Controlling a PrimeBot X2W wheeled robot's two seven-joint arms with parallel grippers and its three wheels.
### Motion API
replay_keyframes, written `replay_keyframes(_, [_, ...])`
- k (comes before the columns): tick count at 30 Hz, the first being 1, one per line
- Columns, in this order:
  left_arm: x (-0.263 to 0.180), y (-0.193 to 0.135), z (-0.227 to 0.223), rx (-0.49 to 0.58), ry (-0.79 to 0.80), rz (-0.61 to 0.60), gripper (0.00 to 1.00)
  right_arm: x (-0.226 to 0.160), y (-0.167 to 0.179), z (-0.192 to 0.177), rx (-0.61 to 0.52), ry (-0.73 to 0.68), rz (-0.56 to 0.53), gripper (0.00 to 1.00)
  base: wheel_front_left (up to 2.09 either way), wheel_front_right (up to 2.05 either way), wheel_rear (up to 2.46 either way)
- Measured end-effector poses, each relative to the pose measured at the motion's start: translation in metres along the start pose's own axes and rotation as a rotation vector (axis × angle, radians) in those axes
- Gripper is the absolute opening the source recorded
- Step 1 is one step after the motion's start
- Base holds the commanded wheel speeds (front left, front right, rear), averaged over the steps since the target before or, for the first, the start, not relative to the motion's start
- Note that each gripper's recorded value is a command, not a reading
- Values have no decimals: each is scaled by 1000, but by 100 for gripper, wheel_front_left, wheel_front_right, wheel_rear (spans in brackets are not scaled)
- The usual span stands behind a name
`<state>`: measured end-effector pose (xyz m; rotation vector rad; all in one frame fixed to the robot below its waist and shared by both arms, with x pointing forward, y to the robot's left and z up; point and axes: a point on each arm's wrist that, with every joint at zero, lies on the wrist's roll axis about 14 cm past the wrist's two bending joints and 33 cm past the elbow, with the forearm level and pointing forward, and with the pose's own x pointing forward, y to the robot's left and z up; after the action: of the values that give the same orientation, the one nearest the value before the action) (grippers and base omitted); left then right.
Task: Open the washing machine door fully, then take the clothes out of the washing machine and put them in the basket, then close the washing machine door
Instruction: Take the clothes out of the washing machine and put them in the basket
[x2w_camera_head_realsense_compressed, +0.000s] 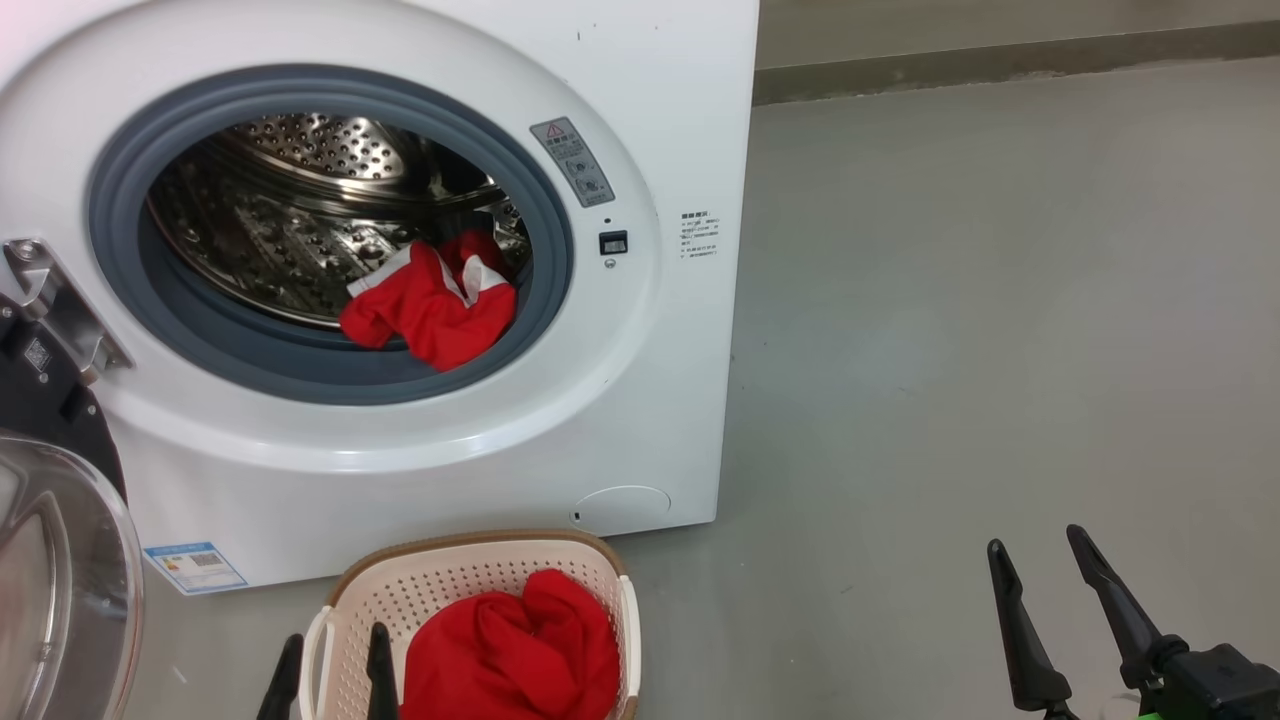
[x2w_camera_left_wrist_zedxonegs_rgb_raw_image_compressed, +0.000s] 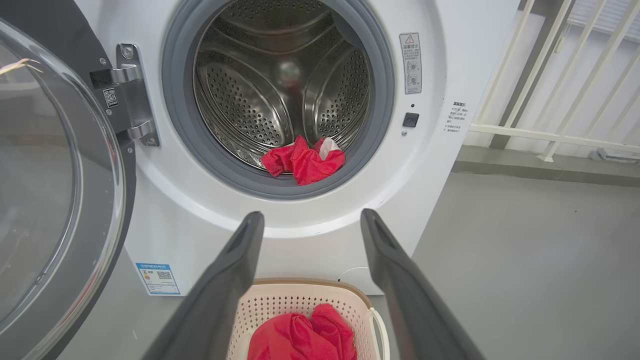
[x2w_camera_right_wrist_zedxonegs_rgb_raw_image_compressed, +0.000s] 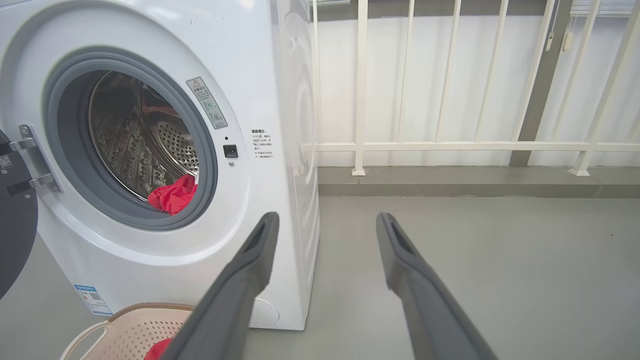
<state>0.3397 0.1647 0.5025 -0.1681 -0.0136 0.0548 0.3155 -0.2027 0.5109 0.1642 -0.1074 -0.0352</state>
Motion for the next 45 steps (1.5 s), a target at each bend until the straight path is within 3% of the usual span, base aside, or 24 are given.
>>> replay_keyframes(20, [7, -4, -16, -5, 52, -11, 100, 6, -1, -16, -3, 56, -4, 100, 0, 0, 0])
replay_keyframes(40, [94, 3, -38, -29, 67, 3, 100, 59, 0, -60, -11, 158, 2, 100, 0, 0, 0])
replay_keyframes(45, [126, -7, -37, -44, 38, -42, 100, 69, -2, -71, -14, 179, 0, 100, 0, 0, 0])
